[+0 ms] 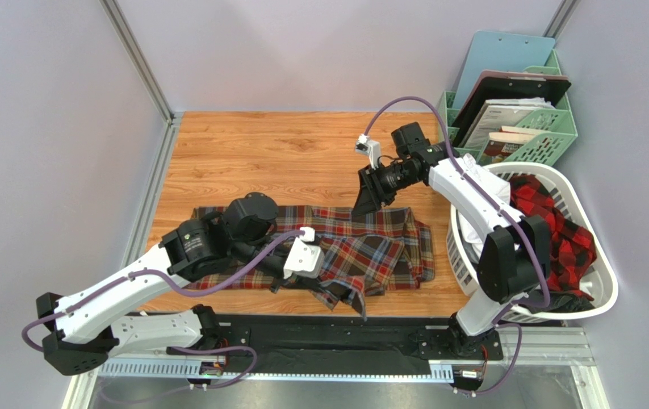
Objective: Fold and stack the long sleeve shirts
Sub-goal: Fold the shirt
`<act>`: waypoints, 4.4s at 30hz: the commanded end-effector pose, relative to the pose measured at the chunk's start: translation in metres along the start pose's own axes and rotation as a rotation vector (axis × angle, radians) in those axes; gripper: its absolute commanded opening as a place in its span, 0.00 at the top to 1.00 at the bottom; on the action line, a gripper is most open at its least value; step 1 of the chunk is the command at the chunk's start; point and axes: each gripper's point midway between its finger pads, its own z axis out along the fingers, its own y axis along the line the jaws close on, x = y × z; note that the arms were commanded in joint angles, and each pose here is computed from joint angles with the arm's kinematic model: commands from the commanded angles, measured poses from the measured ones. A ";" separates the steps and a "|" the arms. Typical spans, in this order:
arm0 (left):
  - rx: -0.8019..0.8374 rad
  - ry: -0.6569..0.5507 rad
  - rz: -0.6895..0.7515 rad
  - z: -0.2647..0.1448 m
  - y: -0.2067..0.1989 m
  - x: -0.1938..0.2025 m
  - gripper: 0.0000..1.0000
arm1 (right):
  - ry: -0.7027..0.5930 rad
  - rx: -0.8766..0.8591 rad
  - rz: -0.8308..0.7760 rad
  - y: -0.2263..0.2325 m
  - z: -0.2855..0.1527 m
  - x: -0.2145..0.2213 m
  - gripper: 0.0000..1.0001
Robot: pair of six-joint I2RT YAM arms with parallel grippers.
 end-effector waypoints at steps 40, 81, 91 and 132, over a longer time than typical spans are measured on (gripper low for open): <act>-0.736 -0.118 -0.655 -0.107 0.145 0.114 1.00 | 0.265 0.061 0.111 -0.028 0.028 0.062 0.60; -1.042 0.469 -0.559 -0.247 0.138 0.254 0.32 | 0.321 0.342 0.046 -0.065 -0.004 0.058 0.63; -0.808 0.493 -0.529 -0.210 0.184 0.254 0.39 | 0.374 0.323 0.042 -0.061 0.031 0.068 0.68; -0.480 0.903 -0.424 -0.204 0.158 0.359 0.55 | -0.040 0.785 -0.169 -0.152 -0.034 -0.120 0.71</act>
